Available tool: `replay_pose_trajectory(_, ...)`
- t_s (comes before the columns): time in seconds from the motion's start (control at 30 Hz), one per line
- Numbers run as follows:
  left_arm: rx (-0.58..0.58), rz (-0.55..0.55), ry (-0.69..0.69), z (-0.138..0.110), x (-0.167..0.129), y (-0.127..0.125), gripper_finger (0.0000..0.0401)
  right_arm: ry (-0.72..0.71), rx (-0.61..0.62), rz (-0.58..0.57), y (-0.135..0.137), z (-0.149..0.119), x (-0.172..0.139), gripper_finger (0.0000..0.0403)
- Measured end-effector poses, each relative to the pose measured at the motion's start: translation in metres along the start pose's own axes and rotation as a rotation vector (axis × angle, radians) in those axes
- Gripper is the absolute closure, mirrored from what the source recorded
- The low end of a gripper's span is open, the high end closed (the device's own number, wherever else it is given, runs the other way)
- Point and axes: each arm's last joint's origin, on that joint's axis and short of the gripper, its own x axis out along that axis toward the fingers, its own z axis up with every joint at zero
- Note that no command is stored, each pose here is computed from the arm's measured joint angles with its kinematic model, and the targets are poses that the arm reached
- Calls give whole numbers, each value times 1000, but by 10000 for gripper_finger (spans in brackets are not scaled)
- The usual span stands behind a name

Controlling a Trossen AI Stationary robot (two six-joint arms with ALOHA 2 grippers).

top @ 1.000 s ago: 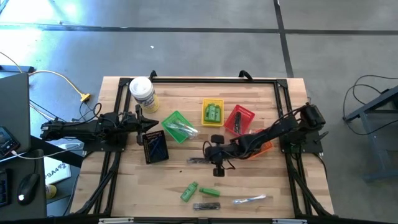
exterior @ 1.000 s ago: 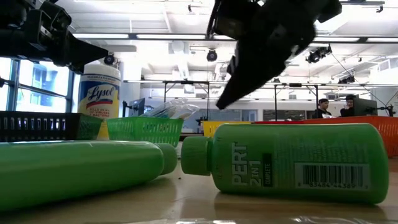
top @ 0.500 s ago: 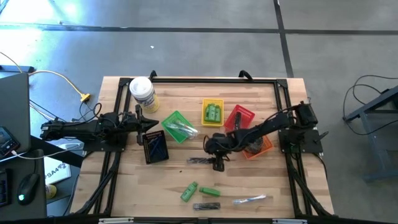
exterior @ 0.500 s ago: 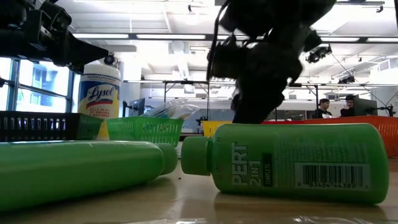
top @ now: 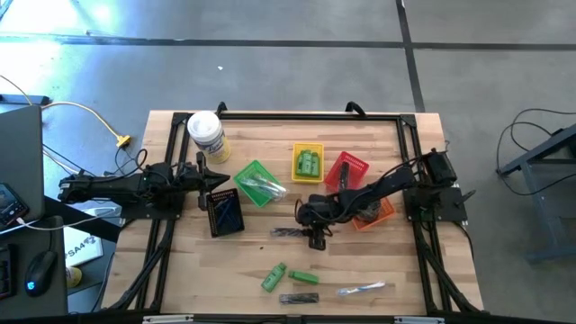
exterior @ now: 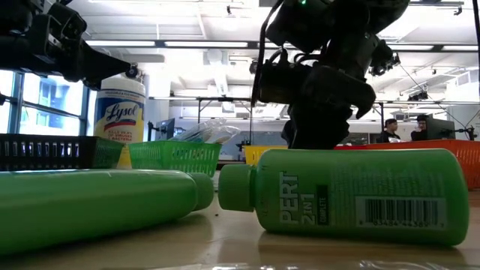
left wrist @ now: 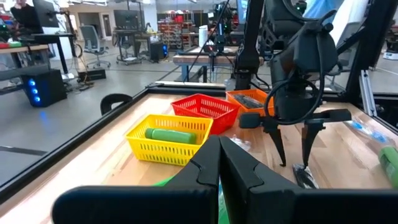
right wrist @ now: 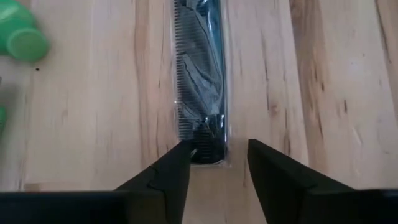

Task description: Pick & Place Travel size toiletries

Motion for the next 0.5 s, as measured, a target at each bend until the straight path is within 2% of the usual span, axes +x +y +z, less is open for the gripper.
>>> replay_pose_trajectory(0.5, -1, 0, 0, 0, 0, 0, 401, -1, 0, -59, -2, -4, 15, 395)
